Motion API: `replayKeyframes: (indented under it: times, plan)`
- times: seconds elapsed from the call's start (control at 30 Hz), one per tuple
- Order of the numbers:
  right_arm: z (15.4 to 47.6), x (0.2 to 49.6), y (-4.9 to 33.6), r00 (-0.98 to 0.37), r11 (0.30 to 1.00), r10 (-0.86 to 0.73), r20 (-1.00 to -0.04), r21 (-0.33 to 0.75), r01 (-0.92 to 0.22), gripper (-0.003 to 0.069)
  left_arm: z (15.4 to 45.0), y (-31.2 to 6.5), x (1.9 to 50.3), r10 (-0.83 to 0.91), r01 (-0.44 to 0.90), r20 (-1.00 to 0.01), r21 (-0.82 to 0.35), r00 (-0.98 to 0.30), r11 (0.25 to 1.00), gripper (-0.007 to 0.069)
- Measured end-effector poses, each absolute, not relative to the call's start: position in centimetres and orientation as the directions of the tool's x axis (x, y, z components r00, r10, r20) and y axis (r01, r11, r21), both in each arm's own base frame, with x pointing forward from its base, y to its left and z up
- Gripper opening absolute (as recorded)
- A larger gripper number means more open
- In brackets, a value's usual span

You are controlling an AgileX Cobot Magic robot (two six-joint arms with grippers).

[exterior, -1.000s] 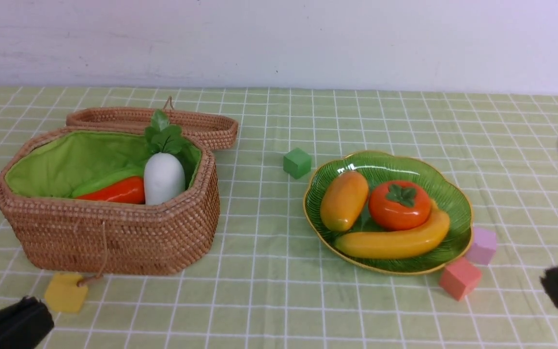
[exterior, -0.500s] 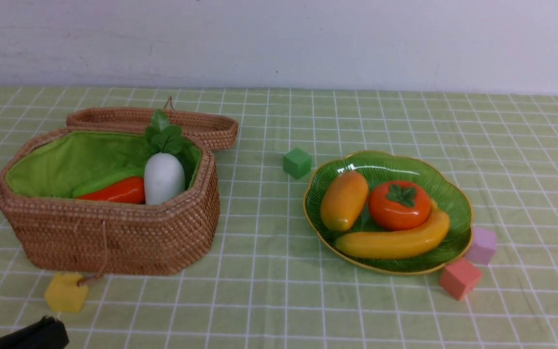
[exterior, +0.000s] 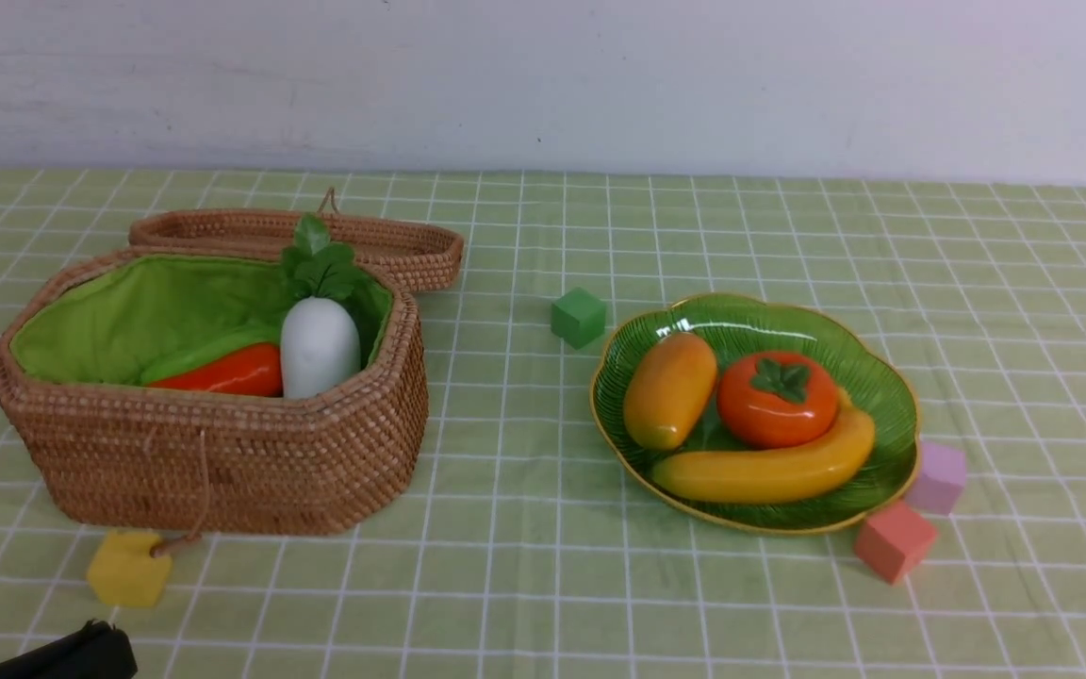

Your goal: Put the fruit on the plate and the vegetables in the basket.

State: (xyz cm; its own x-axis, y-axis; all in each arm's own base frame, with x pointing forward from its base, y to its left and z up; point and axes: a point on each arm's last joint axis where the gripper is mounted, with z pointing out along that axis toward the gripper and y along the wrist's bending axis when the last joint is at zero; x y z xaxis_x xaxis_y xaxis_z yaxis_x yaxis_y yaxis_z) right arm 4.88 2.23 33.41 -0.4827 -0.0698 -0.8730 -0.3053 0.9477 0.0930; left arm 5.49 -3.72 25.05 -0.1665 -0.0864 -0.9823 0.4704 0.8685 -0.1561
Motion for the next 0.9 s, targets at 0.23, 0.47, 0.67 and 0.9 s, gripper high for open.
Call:
replayKeyframes:
  times: [0.23,0.47,0.67,0.9]
  plan:
    - [23.5,5.6,1.7,-0.282,0.976,0.098,-0.954,0.147,-0.159,-0.0020,25.0,-3.7,5.5,-0.086,0.470,-0.982,-0.156,-0.166,0.869,-0.0013]
    - [17.4,5.2,1.5,-0.286,0.983,0.056,-0.957,0.102,-0.150,-0.0020,25.0,-3.7,5.5,-0.086,0.471,-0.982,-0.156,-0.168,0.868,-0.0013]
    - [17.3,5.1,1.6,-0.310,0.983,0.036,-0.950,0.089,-0.159,-0.0018,25.0,-3.7,5.5,-0.085,0.473,-0.982,-0.157,-0.170,0.867,-0.0011]
    - [17.4,5.1,1.6,-0.310,0.983,0.036,-0.950,0.089,-0.159,-0.0014,25.0,-3.8,5.5,-0.086,0.474,-0.981,-0.160,-0.173,0.866,-0.0004]
